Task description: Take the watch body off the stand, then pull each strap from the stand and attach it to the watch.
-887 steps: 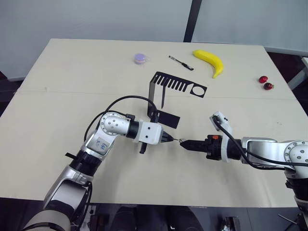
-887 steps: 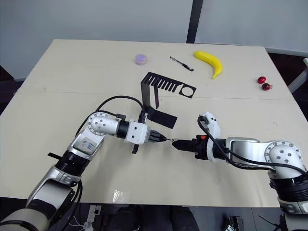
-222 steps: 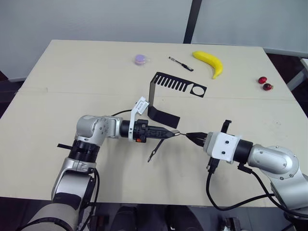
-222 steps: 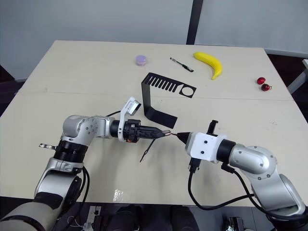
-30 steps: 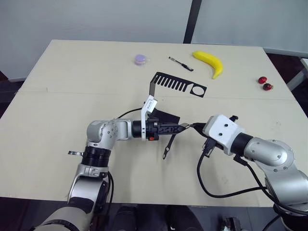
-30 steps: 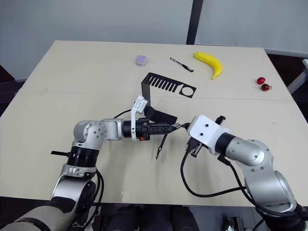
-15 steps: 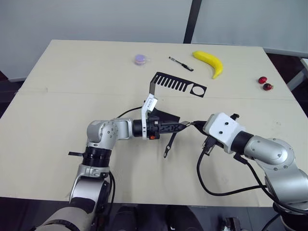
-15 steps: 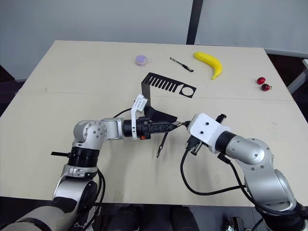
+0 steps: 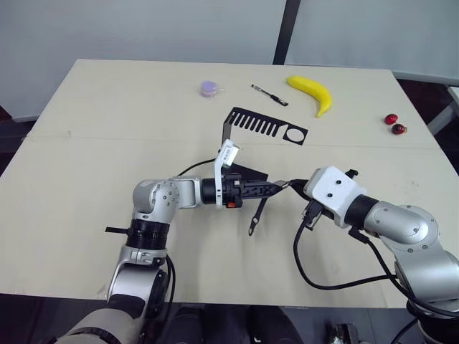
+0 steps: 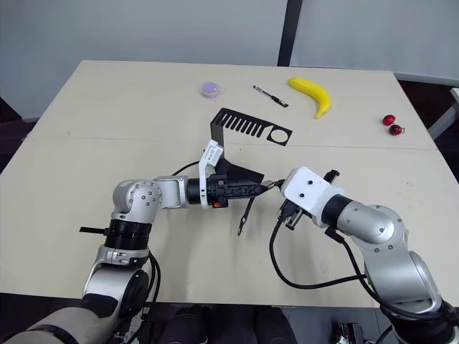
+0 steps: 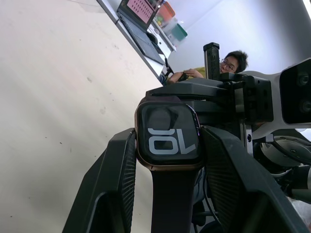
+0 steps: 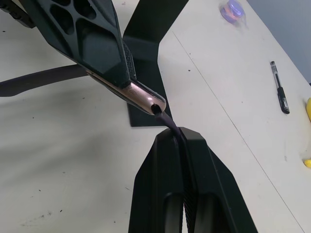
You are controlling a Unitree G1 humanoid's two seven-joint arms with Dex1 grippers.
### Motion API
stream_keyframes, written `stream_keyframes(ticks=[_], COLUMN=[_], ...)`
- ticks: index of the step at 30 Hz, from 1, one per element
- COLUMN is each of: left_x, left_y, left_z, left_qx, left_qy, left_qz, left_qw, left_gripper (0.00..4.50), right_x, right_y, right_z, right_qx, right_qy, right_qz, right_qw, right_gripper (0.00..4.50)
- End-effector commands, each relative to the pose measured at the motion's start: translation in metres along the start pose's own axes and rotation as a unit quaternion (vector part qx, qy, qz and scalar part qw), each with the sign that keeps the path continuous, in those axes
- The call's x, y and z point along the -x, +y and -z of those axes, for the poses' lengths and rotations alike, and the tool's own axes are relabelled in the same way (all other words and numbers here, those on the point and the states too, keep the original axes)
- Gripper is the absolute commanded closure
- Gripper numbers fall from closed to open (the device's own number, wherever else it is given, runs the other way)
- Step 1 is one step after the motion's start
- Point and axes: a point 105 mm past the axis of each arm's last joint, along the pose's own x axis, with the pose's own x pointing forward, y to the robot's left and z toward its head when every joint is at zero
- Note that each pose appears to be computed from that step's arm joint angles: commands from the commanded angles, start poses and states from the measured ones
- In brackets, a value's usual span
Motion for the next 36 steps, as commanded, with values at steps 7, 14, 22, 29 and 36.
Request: stream_keyframes(ticks=[7, 14, 22, 29, 36], left_x=[-0.018, -0.022, -0.017, 0.001, -0.001], left_y=[-0.028, -0.025, -0.020, -0.008, -0.008], left_z=[-0.006, -0.007, -0.007, -0.010, -0.007], left_qx=[-0.028, -0.028, -0.035, -0.033, -0.035], left_qy=[0.005, 0.003, 0.007, 0.012, 0.016], left_qz=[0.068, 0.060, 0.050, 0.027, 0.028], left_qw=[0.997, 0.998, 0.998, 0.999, 0.999], left_gripper=[2.92, 2.92, 2.92, 2.92, 2.92], right_x=[0.000, 0.000, 0.002, 0.007, 0.006], right_y=[0.007, 0.006, 0.003, 0.000, 0.003], right_z=[-0.018, -0.020, -0.019, -0.017, -0.023], right_qx=[0.017, 0.032, 0.037, 0.042, 0.059], right_qy=[-0.037, -0.038, -0.036, -0.032, -0.049], right_qz=[-0.009, -0.009, -0.002, 0.005, -0.003], right_qw=[0.999, 0.999, 0.999, 0.999, 0.997], right_gripper=[4.50, 4.50, 4.50, 4.50, 4.50])
